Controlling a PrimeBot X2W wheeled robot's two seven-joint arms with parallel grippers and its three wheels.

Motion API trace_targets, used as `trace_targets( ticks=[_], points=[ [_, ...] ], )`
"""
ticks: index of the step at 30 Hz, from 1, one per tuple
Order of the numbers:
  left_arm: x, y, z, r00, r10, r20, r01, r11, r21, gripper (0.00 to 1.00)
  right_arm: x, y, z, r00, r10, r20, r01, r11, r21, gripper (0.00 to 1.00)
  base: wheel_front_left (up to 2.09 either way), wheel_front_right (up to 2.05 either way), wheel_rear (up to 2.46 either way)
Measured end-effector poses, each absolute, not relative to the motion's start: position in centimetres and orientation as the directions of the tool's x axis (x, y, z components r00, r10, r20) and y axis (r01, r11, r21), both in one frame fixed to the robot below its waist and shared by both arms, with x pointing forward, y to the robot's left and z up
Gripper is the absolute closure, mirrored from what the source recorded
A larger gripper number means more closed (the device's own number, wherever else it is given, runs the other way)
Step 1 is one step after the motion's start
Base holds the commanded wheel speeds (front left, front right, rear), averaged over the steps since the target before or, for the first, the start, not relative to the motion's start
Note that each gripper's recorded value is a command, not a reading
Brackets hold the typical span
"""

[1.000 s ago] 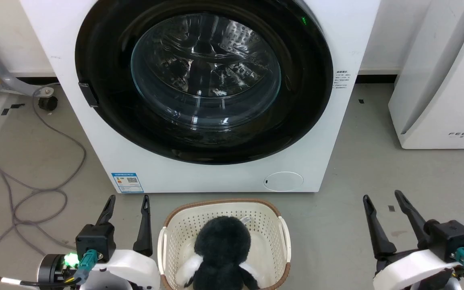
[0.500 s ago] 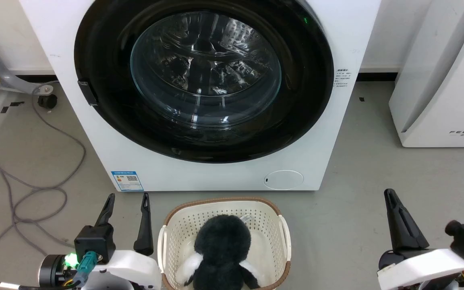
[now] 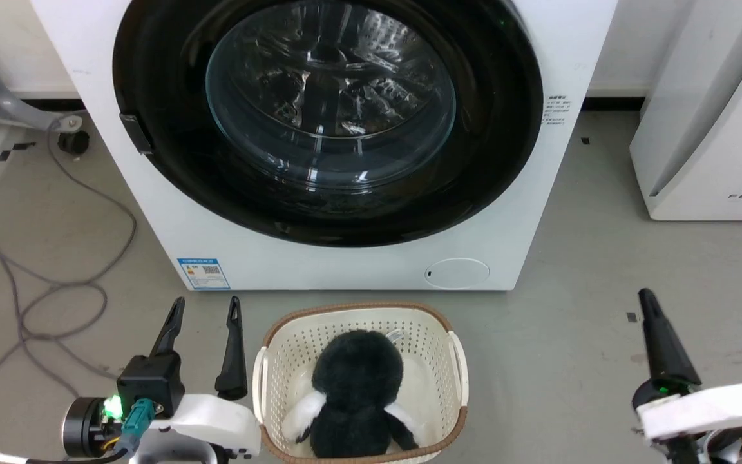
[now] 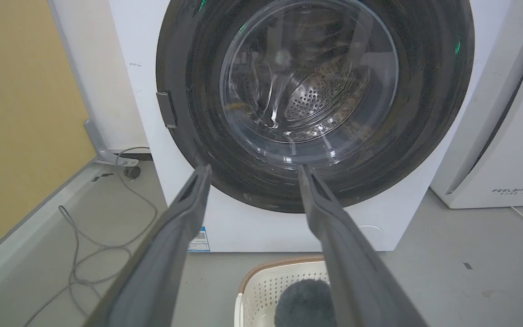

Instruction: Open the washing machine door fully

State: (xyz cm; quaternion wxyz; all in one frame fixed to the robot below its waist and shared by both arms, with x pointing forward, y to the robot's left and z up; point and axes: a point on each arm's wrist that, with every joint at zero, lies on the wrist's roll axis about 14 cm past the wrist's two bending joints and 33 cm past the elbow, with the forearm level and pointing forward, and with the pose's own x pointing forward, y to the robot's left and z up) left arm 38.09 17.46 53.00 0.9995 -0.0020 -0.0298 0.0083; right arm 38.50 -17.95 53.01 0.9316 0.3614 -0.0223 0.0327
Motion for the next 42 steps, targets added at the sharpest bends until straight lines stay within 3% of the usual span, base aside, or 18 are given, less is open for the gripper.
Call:
trace_targets(
  ticks=[9, 16, 30, 42],
  points=[
    [39.1, 17.7, 52.8, 0.997, 0.027, 0.069, -0.027, 1.0, -0.004, 0.0, 41.2, -19.4, 52.1, 0.999, 0.015, 0.029, -0.032, 0.635, 0.772, 1.0, 0.0, 0.0, 0.0],
    [40.5, 18.0, 52.4, 0.997, 0.039, 0.072, -0.038, 0.999, -0.01, 0.0, 45.6, -20.5, 52.4, 0.999, 0.016, 0.034, -0.037, 0.575, 0.818, 1.0, 0.0, 0.0, 0.0],
    [42.9, 19.0, 51.1, 0.995, 0.075, 0.064, -0.074, 0.997, -0.023, 0.0, 54.8, -20.6, 53.0, 0.997, 0.07, 0.034, -0.067, 0.539, 0.839, 1.0, 0.0, 0.0, 0.0],
    [43.8, 20.2, 49.7, 0.992, 0.12, 0.046, -0.119, 0.993, -0.027, 0.0, 61.4, -17.7, 52.2, 0.984, 0.178, -0.02, -0.079, 0.529, 0.845, 1.0, 0.0, 0.0, 0.0]
  ],
)
